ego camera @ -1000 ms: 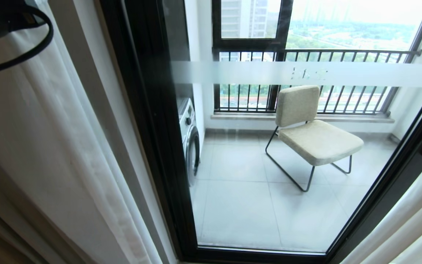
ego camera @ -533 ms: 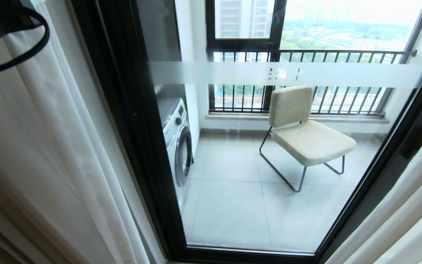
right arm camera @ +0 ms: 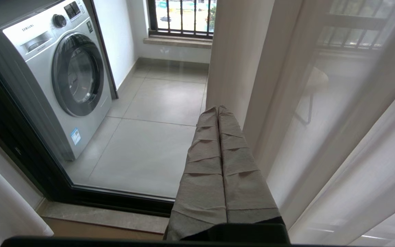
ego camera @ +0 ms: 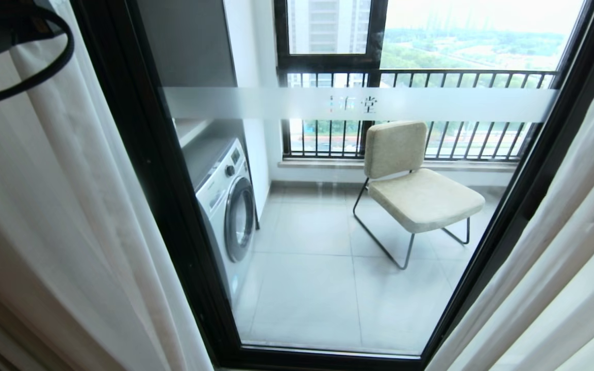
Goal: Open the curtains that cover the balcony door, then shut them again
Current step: Close the inner curtains on both sides
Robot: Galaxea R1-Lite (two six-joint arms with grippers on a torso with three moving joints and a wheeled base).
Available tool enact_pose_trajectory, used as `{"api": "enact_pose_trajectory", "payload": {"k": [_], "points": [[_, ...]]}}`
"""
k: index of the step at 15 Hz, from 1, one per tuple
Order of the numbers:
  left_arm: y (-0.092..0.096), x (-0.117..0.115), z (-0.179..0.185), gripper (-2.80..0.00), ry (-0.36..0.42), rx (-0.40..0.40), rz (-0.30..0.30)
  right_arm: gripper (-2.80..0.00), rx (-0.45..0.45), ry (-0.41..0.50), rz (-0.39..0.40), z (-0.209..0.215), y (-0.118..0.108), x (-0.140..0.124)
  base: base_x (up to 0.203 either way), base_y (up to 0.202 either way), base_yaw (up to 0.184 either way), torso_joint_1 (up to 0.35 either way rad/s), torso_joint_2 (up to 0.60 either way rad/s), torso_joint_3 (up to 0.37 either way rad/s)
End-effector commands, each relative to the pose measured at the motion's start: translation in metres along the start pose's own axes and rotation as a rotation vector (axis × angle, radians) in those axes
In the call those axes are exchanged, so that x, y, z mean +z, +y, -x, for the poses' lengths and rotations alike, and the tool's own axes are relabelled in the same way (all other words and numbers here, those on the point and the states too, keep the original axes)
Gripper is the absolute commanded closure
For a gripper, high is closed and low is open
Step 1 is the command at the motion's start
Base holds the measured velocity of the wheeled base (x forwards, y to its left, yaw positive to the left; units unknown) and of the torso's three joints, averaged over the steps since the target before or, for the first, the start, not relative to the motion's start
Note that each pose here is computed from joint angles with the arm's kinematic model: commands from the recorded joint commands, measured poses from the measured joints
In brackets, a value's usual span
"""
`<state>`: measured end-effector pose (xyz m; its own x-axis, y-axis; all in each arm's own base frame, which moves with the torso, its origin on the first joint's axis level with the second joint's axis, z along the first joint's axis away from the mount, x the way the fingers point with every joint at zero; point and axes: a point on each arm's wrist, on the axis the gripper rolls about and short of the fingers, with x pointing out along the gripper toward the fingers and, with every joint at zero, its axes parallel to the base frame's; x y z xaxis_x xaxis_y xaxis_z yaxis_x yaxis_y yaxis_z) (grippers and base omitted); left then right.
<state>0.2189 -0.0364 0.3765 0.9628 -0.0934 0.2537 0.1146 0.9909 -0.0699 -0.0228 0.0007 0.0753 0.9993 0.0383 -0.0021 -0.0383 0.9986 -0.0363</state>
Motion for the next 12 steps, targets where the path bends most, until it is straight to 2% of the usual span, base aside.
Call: {"api": "enact_pose_trajectory", "payload": {"k": [1, 12], "points": [[-0.0016, -0.0008, -0.0008, 0.00, 0.001, -0.005, 0.002, 0.00, 0.002, -0.001, 0.000, 0.0000, 0.0000, 0.0000, 0.000, -0.195, 0.003, 0.004, 0.00, -0.001], [-0.0013, -0.0022, -0.0018, 0.00, 0.006, -0.005, 0.002, 0.00, 0.002, -0.001, 0.000, 0.0000, 0.0000, 0.0000, 0.000, -0.192, 0.002, 0.003, 0.00, 0.004]]}}
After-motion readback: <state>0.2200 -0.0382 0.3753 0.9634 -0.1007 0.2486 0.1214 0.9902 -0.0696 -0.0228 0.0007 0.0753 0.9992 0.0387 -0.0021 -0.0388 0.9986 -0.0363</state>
